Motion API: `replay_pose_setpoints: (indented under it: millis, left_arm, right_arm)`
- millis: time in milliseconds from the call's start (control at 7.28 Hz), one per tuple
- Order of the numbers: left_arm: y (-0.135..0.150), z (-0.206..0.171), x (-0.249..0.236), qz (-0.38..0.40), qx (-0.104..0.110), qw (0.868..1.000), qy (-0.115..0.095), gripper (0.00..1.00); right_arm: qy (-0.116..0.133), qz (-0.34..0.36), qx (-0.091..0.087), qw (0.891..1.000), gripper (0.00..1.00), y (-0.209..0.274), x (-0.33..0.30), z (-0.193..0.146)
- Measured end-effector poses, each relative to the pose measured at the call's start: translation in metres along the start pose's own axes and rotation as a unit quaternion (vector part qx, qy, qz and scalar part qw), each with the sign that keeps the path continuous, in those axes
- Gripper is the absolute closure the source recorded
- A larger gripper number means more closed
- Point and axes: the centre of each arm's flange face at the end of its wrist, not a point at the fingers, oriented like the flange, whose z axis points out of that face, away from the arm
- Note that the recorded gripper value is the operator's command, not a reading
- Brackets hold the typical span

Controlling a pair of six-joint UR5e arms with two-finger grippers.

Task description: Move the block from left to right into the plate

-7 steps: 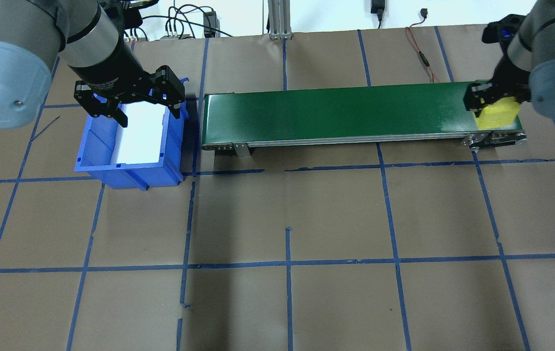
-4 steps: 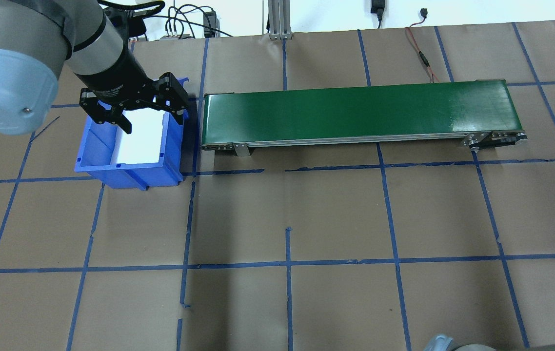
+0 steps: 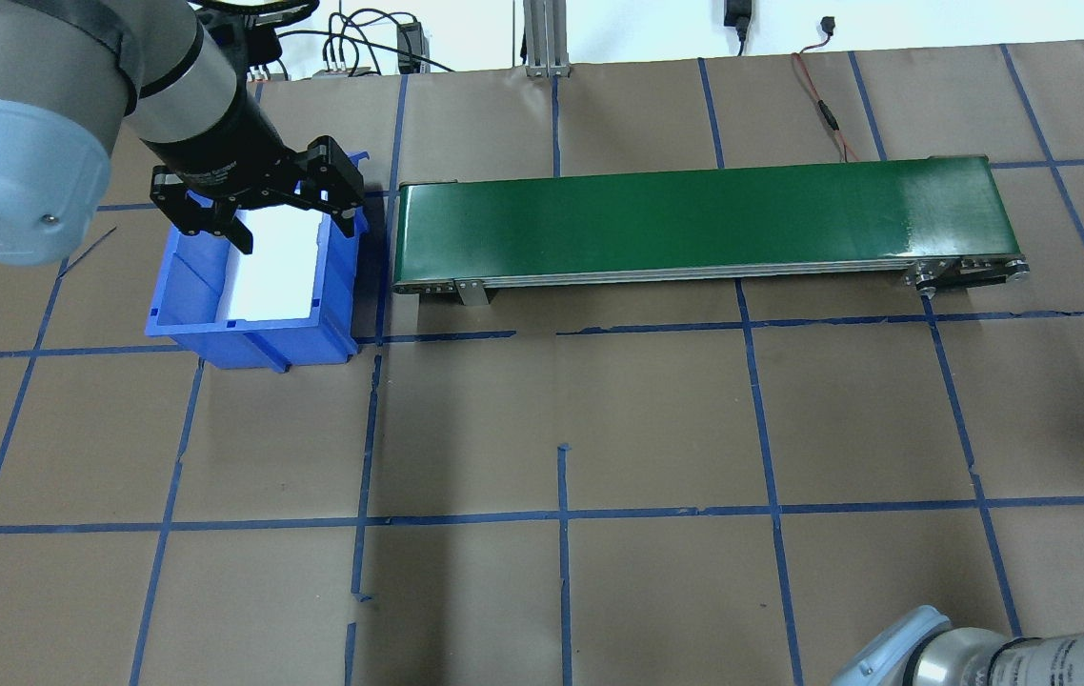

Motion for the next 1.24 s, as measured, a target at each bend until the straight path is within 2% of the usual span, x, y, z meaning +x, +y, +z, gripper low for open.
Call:
replay_pose_setpoints:
  millis: [412, 549, 687, 962, 1236]
  left_arm:
    - [0.001, 0.002, 0.0, -0.003, -0.001, 1.0, 0.002, 0.0]
    - [0.001, 0.003, 0.0, -0.004, -0.002, 1.0, 0.002, 0.0]
    - [0.001, 0.004, 0.0, -0.004, -0.003, 1.0, 0.002, 0.0]
    - [0.002, 0.006, 0.0, -0.005, -0.005, 1.0, 0.002, 0.0]
    - [0.002, 0.006, 0.0, -0.006, -0.005, 1.0, 0.002, 0.0]
  right_arm:
    - [-0.013, 0.011, 0.014, 1.0, 0.7, 0.055, 0.02, 0.055]
    - [-0.017, 0.012, 0.02, 1.0, 0.65, 0.061, 0.024, 0.072]
    - [-0.027, 0.012, 0.024, 0.999, 0.03, 0.061, 0.028, 0.09]
    - [-0.036, -0.017, 0.032, 0.999, 0.0, 0.058, 0.033, 0.108]
    - [-0.024, -0.038, 0.043, 0.998, 0.0, 0.056, 0.037, 0.095]
